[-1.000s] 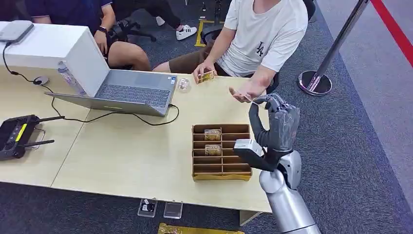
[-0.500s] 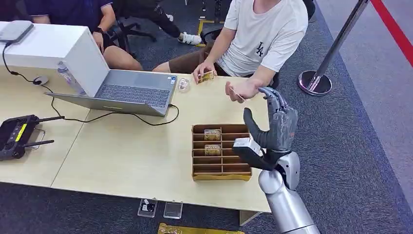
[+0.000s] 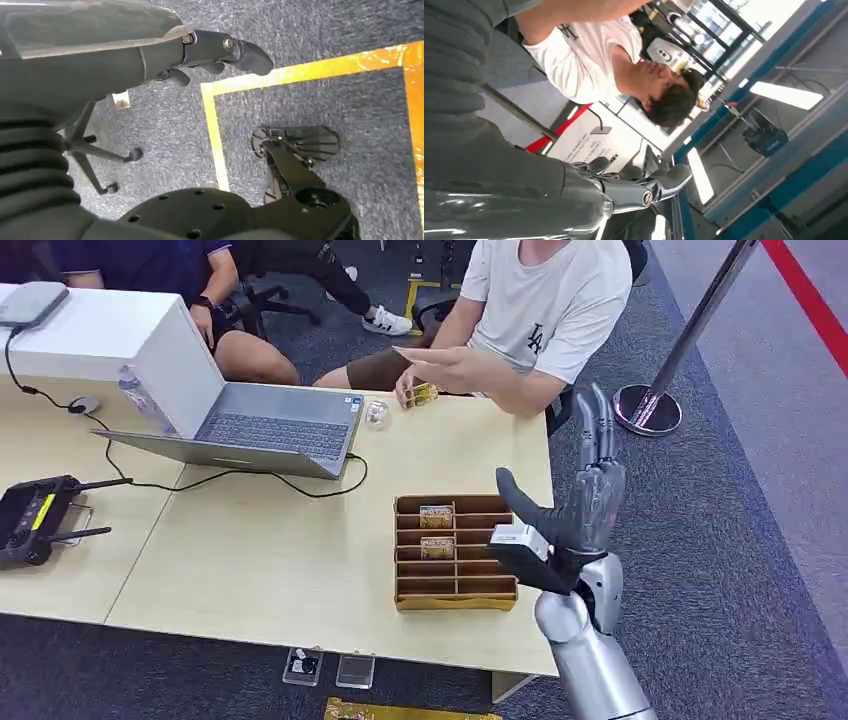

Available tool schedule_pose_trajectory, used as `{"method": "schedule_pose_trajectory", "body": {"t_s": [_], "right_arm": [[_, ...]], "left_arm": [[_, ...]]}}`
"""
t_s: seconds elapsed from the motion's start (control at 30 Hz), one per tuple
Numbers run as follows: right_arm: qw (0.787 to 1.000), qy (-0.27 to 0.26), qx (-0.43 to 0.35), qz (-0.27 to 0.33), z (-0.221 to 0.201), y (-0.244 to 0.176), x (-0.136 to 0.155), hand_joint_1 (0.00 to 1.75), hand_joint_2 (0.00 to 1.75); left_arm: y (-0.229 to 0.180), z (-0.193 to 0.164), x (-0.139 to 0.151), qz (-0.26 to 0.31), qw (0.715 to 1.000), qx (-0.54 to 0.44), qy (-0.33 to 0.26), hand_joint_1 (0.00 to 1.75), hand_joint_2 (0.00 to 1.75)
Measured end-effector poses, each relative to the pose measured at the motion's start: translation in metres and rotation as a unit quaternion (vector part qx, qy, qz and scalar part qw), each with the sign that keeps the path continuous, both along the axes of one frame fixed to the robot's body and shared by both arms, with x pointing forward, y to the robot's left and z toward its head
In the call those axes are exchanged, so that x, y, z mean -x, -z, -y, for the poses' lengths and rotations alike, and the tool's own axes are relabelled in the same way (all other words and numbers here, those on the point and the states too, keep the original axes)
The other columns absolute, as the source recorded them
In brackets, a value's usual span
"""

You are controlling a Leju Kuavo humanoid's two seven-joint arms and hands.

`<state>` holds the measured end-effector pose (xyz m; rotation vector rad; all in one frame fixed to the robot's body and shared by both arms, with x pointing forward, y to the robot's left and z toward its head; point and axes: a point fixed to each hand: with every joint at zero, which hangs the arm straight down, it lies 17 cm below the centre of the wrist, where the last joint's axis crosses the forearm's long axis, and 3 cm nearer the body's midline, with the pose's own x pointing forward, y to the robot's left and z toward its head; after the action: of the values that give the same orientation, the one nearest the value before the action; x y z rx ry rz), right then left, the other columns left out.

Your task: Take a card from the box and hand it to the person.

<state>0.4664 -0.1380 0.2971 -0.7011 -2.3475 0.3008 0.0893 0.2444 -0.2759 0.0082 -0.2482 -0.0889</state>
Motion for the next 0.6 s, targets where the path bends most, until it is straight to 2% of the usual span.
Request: {"method": "schedule_pose_trajectory", "body": {"t_s": [0.33, 0.47, 0.6], "right_arm": [[0.996, 0.055, -0.036, 0.063, 0.068, -0.021, 0.061, 0.0, 1.75], [0.991, 0.105, -0.048, 0.073, 0.115, -0.02, 0.083, 0.0, 1.75], [0.98, 0.178, -0.073, 0.042, 0.184, 0.005, 0.095, 0.0, 1.75]], "left_arm": [[0.0, -0.002, 0.003, 0.006, 1.0, -0.006, -0.004, 0.0, 0.0], [0.0, -0.003, 0.003, 0.006, 1.0, -0.005, -0.01, 0.0, 0.0], [0.001, -0.003, 0.005, -0.001, 1.0, -0.004, -0.019, 0.0, 0.0]]}}
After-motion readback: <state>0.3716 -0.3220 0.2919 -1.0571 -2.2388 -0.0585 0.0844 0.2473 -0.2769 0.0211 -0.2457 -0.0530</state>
